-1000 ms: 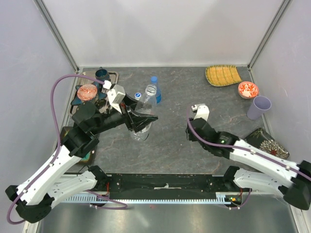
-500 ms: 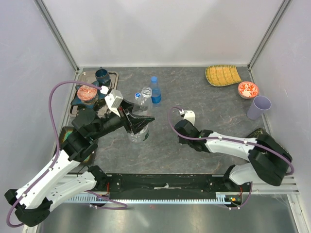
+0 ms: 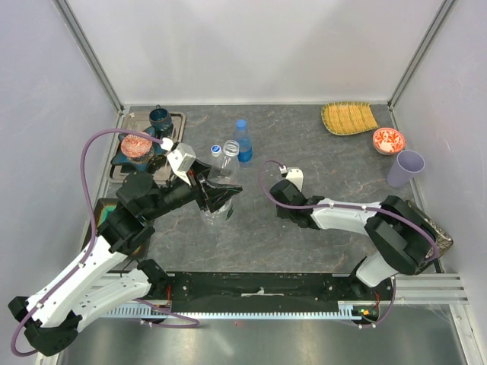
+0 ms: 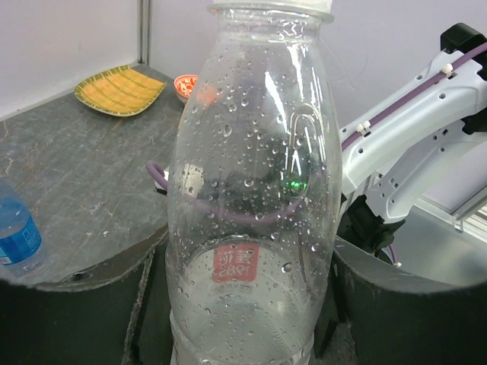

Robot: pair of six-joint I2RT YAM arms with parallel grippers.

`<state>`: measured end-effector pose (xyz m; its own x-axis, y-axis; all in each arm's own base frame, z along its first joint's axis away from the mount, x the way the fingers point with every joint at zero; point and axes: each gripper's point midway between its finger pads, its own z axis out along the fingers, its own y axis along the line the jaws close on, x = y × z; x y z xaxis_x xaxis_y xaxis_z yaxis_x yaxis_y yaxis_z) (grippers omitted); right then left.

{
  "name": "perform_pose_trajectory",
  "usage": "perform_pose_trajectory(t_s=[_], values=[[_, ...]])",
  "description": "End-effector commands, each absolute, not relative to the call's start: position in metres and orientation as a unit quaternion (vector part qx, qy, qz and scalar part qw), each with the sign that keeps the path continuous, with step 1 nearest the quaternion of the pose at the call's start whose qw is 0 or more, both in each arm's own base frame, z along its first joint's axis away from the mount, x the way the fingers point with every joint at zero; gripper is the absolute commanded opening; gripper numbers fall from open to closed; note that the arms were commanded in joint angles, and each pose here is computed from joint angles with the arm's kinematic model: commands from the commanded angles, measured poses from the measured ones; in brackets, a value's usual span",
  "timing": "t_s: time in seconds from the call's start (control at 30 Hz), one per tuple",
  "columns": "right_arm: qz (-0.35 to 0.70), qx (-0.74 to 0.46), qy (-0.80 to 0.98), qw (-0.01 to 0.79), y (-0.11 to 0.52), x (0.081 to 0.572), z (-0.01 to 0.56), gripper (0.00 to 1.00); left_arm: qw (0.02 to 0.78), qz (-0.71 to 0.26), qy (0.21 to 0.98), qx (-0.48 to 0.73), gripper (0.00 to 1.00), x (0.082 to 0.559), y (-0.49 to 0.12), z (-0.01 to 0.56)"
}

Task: Unscrew the bottle caps

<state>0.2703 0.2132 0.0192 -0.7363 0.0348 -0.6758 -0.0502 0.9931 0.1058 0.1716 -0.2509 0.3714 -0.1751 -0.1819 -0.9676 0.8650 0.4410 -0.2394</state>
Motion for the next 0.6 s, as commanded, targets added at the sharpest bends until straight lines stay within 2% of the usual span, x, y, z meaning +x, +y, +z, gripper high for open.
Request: perform_pose_trajectory(t_s=[0.0,0.17,0.27,0.4,0.57], values=[[0.046,-0.008,0.942,0.331,0.207,0.266,0.002,0.4,0.599,-0.434,0.611,0.284,0.31,0.176,-0.249,0.375],[0.061,-0.002,0.938,0.341,0.207,0.265,0.017,0.69,0.599,-0.43,0.613,0.284,0.32,0.178,-0.249,0.374],[0.074,0.007,0.928,0.365,0.207,0.269,0.046,0.79,0.598,-0.428,0.615,0.285,0.32,0.179,-0.249,0.372],[0.081,0.022,0.905,0.417,0.201,0.28,0.111,0.84,0.594,-0.427,0.618,0.286,0.33,0.181,-0.252,0.371],[0.111,0.069,0.84,0.527,0.177,0.288,0.253,0.86,0.58,-0.429,0.622,0.303,0.33,0.186,-0.263,0.368]])
